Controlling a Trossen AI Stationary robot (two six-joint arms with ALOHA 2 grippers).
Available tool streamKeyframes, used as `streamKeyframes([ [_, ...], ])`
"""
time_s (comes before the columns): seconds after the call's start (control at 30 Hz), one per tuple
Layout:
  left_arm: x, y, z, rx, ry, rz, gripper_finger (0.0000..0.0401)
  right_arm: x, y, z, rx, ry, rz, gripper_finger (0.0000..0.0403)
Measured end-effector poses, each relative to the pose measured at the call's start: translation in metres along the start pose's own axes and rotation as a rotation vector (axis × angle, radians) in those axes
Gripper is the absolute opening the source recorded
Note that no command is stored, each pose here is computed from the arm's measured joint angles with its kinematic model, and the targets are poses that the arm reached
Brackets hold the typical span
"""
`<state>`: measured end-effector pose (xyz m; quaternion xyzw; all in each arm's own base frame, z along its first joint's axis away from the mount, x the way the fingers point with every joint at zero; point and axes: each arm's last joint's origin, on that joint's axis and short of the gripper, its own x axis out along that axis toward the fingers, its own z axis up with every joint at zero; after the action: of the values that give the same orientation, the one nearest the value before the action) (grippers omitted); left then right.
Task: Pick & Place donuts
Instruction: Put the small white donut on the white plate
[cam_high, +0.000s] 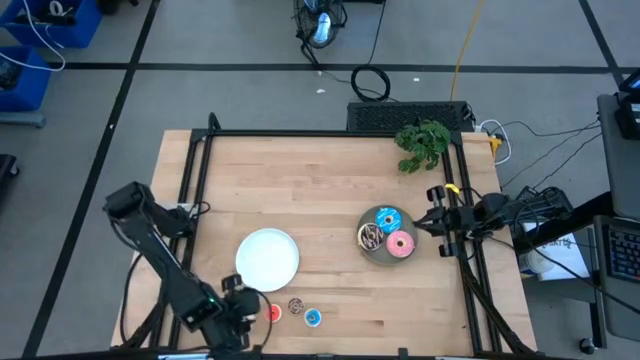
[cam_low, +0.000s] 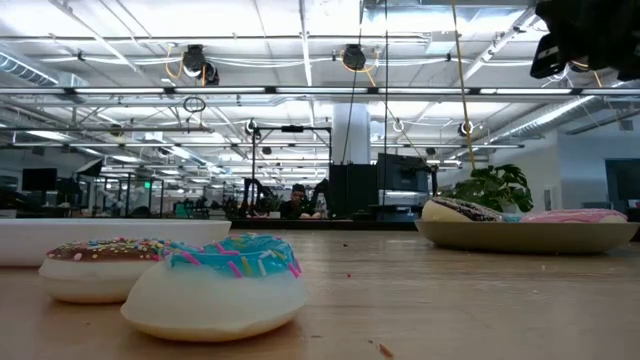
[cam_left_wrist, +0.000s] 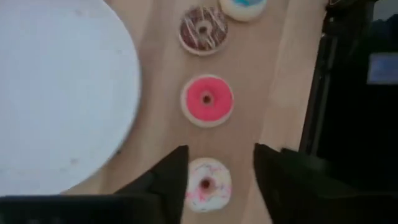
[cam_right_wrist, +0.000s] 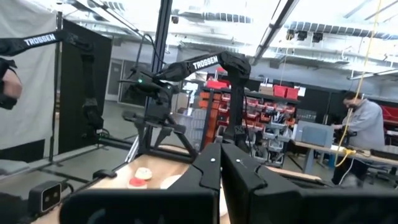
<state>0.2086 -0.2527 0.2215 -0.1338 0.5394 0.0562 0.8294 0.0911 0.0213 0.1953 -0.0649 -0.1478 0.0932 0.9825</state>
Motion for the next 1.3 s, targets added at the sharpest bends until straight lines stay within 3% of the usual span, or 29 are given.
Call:
streamKeyframes([
  [0.2,0.023,-0.004,-0.010,0.002,0.162,0.013,0.0269,0.000,0.000,-0.001,-0.017,0.007,0.001,0.0000],
  [0.5,0.037,-0.004,-0.014,-0.018,0.201,0.055,0.0300,0.000,0.000,-0.001,-0.026,0.011,0.002,0.0000],
  [0.87,0.062,-0.004,-0.021,0.042,0.257,0.115,0.0351,0.000,0.000,-0.001,-0.027,0.011,0.002,0.0000],
  [1.07,0.064,-0.005,-0.022,0.049,0.262,0.115,0.0355,0.000,0.000,-0.001,-0.034,0.012,0.002,0.0000],
  [1.3,0.068,-0.006,-0.023,0.057,0.265,0.112,0.0328,0.000,0.000,-0.001,-0.043,0.012,0.002,0.0000],
])
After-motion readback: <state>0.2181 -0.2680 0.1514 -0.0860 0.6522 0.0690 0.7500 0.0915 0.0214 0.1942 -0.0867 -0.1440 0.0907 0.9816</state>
